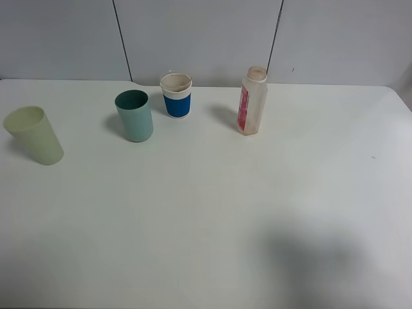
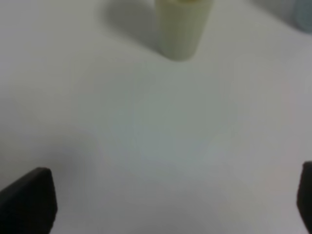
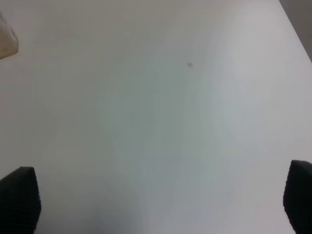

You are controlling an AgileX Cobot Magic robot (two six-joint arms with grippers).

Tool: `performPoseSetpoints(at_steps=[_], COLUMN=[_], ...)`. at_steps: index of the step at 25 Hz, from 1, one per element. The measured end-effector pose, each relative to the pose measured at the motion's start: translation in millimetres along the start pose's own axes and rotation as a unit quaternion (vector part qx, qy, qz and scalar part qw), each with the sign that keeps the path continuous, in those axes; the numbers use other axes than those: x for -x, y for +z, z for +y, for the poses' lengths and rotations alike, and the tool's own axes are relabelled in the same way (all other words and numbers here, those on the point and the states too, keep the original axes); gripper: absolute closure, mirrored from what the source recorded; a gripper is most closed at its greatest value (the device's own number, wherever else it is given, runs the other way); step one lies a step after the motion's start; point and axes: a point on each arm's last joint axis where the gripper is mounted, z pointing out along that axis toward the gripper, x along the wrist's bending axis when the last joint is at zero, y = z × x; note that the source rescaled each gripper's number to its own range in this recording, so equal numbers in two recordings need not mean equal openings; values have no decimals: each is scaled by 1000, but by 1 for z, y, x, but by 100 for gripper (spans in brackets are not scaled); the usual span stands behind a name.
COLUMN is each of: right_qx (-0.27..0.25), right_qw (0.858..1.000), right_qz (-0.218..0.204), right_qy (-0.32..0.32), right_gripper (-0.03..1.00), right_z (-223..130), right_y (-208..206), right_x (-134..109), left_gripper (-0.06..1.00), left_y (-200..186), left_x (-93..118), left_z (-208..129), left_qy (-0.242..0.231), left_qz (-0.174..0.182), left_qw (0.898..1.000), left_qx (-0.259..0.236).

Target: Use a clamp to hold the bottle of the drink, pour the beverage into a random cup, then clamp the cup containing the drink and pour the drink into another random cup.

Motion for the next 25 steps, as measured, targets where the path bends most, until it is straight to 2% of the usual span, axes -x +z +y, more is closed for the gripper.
performPoseSetpoints(at_steps=[4,11,16,19,25], right_qx=[0,0,0,0,0], right_qw=[1000,1000,1000,1000,1000], right_qz=[0,0,0,0,0], right_qy=[0,0,0,0,0], right_gripper=[-3,-3,-3,-3,-3], right_z=[0,0,0,0,0], right_y=[0,0,0,0,0], right_x=[0,0,0,0,0], left_gripper=[-5,-5,-5,-5,-5], left_y=[-8,-9,-21,-24,-24], left_x=[-1,-2,-4,-4,2], left_z=[-4,-5,-14,-16,-17], left_qy=[-4,-5,-10,-9,25], left_qz=[-3,-3,-10,-14,-47], left_qw=[1000,999,997,996,995], left_qx=[28,32,79,88,84])
